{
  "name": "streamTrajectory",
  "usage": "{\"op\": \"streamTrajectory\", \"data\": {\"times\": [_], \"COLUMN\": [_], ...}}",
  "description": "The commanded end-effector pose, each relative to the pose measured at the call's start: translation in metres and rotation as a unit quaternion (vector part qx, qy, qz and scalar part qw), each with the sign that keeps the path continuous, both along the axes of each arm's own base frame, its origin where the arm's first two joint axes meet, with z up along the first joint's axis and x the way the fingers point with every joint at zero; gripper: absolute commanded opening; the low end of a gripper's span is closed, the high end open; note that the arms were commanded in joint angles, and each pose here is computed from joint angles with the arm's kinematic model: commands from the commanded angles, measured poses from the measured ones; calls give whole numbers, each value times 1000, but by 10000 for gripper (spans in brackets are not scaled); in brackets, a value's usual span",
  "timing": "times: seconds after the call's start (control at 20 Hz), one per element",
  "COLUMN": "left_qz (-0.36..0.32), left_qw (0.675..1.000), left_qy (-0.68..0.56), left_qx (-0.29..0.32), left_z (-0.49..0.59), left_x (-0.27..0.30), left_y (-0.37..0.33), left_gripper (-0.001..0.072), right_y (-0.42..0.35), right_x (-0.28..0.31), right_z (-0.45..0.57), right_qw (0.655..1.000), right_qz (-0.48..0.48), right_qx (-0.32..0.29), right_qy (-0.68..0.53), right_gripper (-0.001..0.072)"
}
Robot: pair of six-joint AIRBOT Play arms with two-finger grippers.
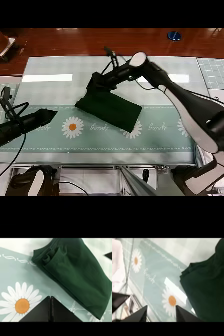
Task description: Fold the shirts.
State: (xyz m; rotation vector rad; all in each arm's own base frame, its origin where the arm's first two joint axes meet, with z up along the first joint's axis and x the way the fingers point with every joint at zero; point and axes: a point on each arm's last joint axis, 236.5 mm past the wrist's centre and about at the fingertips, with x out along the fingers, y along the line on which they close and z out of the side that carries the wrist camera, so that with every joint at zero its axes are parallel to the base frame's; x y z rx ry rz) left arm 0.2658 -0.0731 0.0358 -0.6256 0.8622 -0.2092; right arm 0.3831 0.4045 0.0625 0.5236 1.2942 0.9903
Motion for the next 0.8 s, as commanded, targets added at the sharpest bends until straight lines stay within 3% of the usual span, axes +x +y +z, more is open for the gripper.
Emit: {"op": "streamTrajectory", "data": {"times": [0.0,0.1,0.2,0.3,0.4,0.55,0.75], "left_qz": [-2,-10,-23,-28,-31,-35,-35], "left_qw": [1000,1000,1000,999,999,999,999], "left_qy": [8,16,17,21,23,23,24], "left_qx": [-2,-4,1,1,0,0,-1], "left_z": [-6,-8,-9,-11,-11,-12,-12], "left_x": [-2,-6,-9,-12,-13,-13,-14], "left_y": [-1,-4,-6,-8,-10,-11,-12], "left_gripper": [18,18,18,18,18,18,18], "right_y": [-91,-195,-285,-338,-354,-313,-250], "right_x": [-16,-9,-9,-38,-88,-142,-154], "right_z": [16,27,48,50,-2,-93,-131], "right_qw": [990,943,871,825,823,866,910], "right_qz": [29,-58,-194,-336,-421,-430,-369], "right_qx": [-135,-311,-412,-397,-345,-255,-180], "right_qy": [-30,-106,-184,-221,-163,-25,64], "right_gripper": [413,413,405,405,406,406,406]}}
